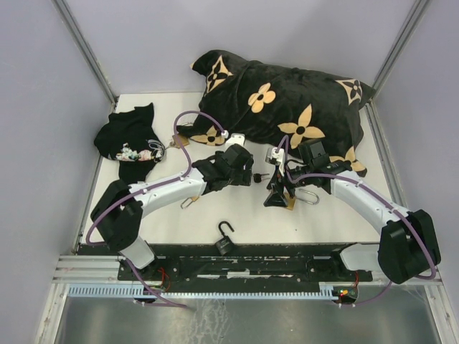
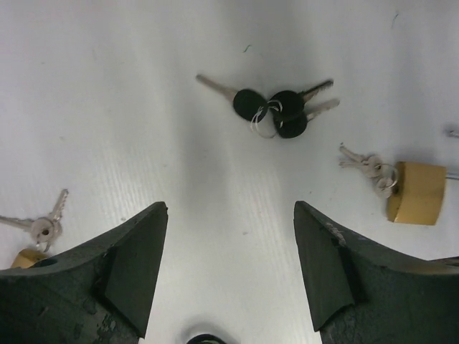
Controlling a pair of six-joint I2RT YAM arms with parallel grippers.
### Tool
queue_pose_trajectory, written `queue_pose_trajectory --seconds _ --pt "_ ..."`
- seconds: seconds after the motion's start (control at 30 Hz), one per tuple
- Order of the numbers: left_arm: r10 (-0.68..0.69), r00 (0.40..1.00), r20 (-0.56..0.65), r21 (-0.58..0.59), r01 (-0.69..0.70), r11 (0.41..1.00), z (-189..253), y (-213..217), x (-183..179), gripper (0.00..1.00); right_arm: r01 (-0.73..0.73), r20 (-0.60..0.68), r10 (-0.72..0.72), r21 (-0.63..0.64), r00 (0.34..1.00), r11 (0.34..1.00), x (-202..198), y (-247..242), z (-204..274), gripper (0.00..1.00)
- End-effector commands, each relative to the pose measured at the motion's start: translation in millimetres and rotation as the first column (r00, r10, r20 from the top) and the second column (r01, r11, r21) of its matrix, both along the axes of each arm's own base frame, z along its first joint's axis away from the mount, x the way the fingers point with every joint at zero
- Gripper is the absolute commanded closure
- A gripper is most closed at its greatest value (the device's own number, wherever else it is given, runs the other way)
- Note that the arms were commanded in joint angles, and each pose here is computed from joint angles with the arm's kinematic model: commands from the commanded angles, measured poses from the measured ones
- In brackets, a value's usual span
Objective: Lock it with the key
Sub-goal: Place the key at the center of the board, then pick up the lock from the center of the board.
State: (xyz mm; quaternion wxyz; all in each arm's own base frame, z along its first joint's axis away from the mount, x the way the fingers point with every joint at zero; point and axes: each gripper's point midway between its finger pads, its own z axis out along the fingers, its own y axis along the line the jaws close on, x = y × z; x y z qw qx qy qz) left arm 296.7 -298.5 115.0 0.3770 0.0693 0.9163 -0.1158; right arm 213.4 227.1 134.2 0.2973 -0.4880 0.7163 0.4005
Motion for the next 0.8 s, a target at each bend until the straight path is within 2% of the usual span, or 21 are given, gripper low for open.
queue_pose_trajectory --seconds 0.0,0.17,0.23,0.33,0.47,0.6,0.77 --pt "-0.059 0.997 0.046 0.103 0.054 0.993 20 22 -4 0.22 -0.021 0.037 0.02 0.036 0.999 0.999 -1 2 13 0.22" --pt "-0.226 0.974 -0.021 -0.072 0.224 0.972 11 20 -57 0.3 -0.039 0.026 0.037 0.056 0.999 0.998 -4 4 15 0.22" --pt "-0.244 0.966 -0.083 -0.149 0.23 0.962 -2 26 -82 0.36 -0.045 0.008 0.045 0.069 0.999 0.997 -7 5 15 0.22" --pt "-0.217 0.957 -0.192 -0.243 0.168 0.955 -22 40 -116 0.51 -0.054 -0.044 0.058 0.098 0.997 0.994 -12 10 11 0.23" --pt "-0.099 0.95 -0.295 -0.349 -0.011 0.937 -39 52 -138 0.52 -0.108 -0.059 0.112 0.072 0.992 0.992 -25 22 -2 0.24" --pt "0.033 0.94 -0.341 -0.317 -0.148 0.937 -48 65 -135 0.53 -0.154 -0.078 0.157 0.044 0.984 0.987 -33 30 -8 0.24" --pt "0.102 0.929 -0.355 -0.181 -0.175 0.968 -62 70 -133 0.51 -0.151 -0.064 0.152 0.032 0.986 0.988 -32 29 -5 0.24"
